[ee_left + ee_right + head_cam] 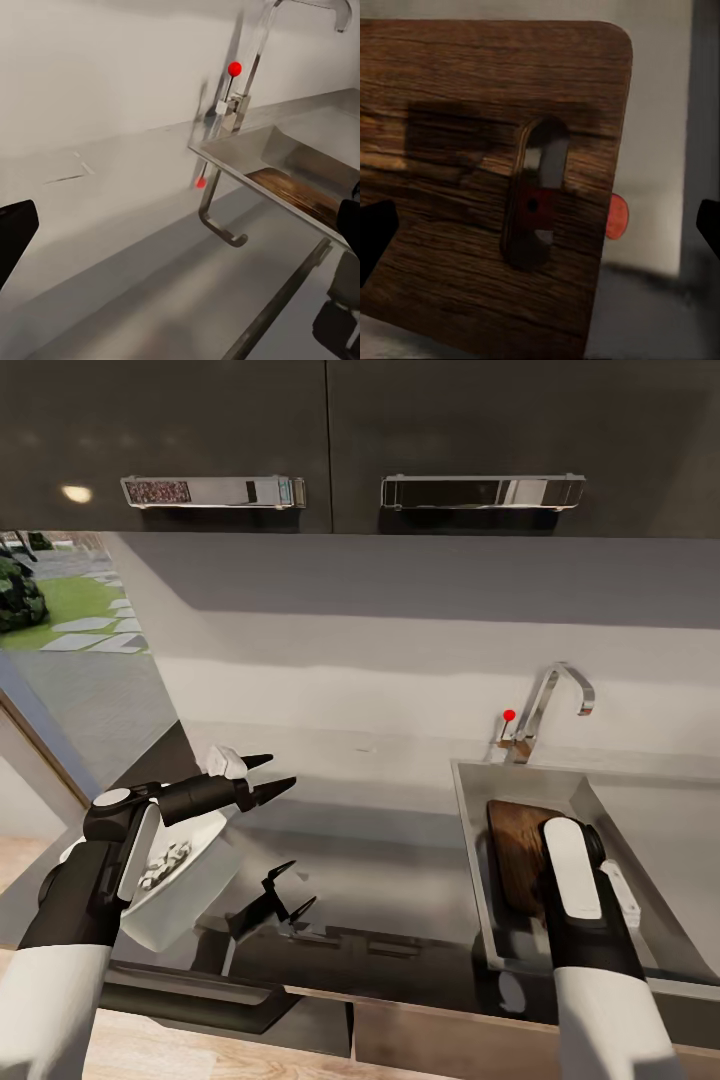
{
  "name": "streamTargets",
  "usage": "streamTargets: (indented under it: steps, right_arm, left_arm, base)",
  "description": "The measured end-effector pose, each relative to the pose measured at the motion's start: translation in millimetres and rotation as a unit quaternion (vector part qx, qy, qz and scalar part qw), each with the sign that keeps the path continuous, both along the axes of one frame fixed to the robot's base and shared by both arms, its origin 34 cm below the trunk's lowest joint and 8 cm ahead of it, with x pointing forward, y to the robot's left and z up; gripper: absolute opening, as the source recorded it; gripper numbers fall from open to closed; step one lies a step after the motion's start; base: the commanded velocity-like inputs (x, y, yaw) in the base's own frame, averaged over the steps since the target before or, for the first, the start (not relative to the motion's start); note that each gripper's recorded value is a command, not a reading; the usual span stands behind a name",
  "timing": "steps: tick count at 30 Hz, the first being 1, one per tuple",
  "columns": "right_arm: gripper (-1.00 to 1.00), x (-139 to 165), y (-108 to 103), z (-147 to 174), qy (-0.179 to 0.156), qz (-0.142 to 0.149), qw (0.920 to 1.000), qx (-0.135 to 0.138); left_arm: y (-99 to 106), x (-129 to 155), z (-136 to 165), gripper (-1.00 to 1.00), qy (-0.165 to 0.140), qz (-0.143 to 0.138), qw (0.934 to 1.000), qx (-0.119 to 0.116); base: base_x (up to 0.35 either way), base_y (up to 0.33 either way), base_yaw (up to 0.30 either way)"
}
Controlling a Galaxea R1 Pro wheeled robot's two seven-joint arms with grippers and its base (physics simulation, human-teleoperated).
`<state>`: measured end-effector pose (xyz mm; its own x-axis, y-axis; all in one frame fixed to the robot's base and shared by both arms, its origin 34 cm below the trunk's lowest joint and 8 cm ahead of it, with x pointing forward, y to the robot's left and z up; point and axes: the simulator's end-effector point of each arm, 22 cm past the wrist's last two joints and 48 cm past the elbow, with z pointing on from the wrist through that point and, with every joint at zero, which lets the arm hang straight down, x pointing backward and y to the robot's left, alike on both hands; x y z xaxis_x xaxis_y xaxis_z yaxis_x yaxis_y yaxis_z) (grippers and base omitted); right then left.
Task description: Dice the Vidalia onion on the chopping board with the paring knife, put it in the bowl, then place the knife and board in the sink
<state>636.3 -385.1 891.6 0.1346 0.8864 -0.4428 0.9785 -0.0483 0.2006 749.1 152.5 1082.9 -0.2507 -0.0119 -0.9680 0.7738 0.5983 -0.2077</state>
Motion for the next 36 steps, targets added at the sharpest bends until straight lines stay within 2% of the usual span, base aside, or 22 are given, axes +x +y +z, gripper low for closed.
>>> streamTargets:
  steps: [7,11,12,14,15,18,24,26,27,29,31,32,36]
  right_arm:
    - [1.00,19.1,15.8,22.5,-0.009,0.077,0.9968,-0.023]
    - [1.00,28.7,26.1,29.0,-0.016,0.108,0.9935,-0.033]
    - [1.00,45.8,43.4,34.6,-0.026,0.173,0.9835,-0.045]
    - [1.00,60.9,57.8,38.0,-0.036,0.235,0.9701,-0.050]
    - [1.00,64.4,61.2,38.6,-0.040,0.248,0.9666,-0.050]
    - [1.00,69.9,66.4,39.7,-0.046,0.268,0.9610,-0.051]
    - [1.00,75.1,69.2,41.8,-0.055,0.281,0.9566,-0.052]
    - [1.00,84.4,57.8,49.7,-0.063,0.319,0.9430,-0.069]
    - [1.00,87.0,56.0,51.0,-0.065,0.331,0.9387,-0.073]
    - [1.00,99.0,51.1,56.9,-0.080,0.378,0.9187,-0.082]
    - [1.00,106.6,43.7,62.4,-0.092,0.404,0.9056,-0.091]
    - [1.00,108.6,39.6,64.5,-0.095,0.410,0.9021,-0.094]
    - [1.00,121.6,-5.1,88.2,-0.121,0.444,0.8774,-0.136]
  left_arm:
    - [-0.3,-0.1,-1.6,1.00,0.002,-0.001,1.0000,0.000]
    - [-0.1,0.0,-3.5,1.00,0.005,-0.001,1.0000,-0.001]
    - [0.0,0.2,-3.8,1.00,0.005,-0.001,1.0000,-0.001]
    - [0.1,0.3,-4.0,1.00,0.005,-0.001,1.0000,-0.001]
    - [0.2,0.2,-4.1,1.00,0.005,0.000,1.0000,-0.001]
    - [0.1,0.2,-4.2,1.00,0.005,0.000,1.0000,-0.001]
    - [0.2,0.5,-4.1,1.00,0.005,0.000,1.0000,-0.001]
    - [0.2,0.5,-4.2,1.00,0.005,0.000,1.0000,-0.001]
    - [0.2,0.5,-4.2,1.00,0.005,0.000,1.0000,0.000]
    - [0.0,0.6,-4.4,1.00,0.005,0.000,1.0000,-0.001]
    - [0.0,0.7,-4.5,1.00,0.005,0.000,1.0000,0.000]
    - [0.0,0.7,-4.5,1.00,0.005,0.000,1.0000,0.000]
    - [-0.2,0.7,-4.5,1.00,0.005,0.000,1.0000,0.000]
  base:
    - [0.000,0.000,0.000]
    - [0.000,0.000,0.000]
    - [0.000,0.000,0.000]
    - [0.000,0.000,0.000]
    - [0.000,0.000,0.000]
    - [0.000,0.000,0.000]
    - [0.000,0.000,0.000]
    - [-0.011,0.000,0.000]
    - [-0.068,0.019,0.000]
    - [-0.147,0.080,0.000]
    - [-0.209,0.136,0.000]
    - [-0.237,0.166,0.000]
    - [-0.230,0.177,0.000]
